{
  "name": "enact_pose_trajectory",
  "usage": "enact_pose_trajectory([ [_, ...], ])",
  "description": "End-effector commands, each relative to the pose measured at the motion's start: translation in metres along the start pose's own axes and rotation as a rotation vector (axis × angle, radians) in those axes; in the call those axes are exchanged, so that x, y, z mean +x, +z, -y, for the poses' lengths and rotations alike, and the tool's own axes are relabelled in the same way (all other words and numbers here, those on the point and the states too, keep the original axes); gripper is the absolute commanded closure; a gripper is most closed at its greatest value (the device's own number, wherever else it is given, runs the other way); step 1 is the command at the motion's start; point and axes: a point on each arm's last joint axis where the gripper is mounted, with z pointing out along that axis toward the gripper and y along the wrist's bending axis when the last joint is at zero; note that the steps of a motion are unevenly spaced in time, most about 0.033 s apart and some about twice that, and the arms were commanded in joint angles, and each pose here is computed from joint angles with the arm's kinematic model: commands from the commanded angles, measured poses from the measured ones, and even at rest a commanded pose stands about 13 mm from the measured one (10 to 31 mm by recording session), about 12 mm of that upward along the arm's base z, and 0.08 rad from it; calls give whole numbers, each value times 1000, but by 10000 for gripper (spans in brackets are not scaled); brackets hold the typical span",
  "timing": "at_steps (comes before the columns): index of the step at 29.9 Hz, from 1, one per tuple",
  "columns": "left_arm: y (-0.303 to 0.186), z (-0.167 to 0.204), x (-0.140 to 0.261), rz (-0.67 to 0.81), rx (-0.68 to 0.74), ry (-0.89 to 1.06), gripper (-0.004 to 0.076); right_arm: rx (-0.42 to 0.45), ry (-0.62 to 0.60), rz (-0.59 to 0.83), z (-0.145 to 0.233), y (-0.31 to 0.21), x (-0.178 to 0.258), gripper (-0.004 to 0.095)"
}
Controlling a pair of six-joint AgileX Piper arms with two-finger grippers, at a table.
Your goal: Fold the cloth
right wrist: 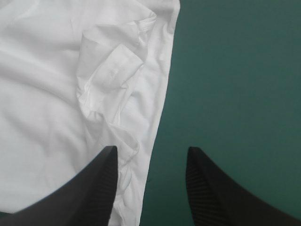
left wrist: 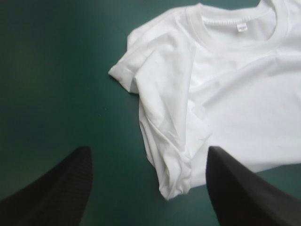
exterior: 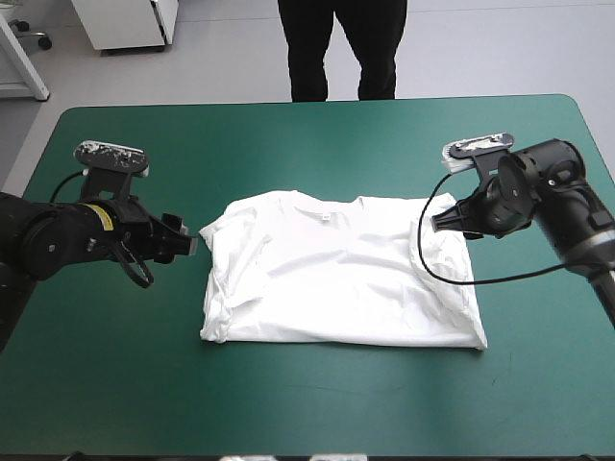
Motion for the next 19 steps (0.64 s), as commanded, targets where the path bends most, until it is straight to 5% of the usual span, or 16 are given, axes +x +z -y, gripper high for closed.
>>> enact_pose_trajectory([
  [1, 7, 2, 14, -74, 5, -47, 230, 26, 20, 136, 9, -43, 8, 466],
  [19, 137, 11, 85, -331, 26, -147, 192, 122, 38, 223, 27, -84, 57, 467],
])
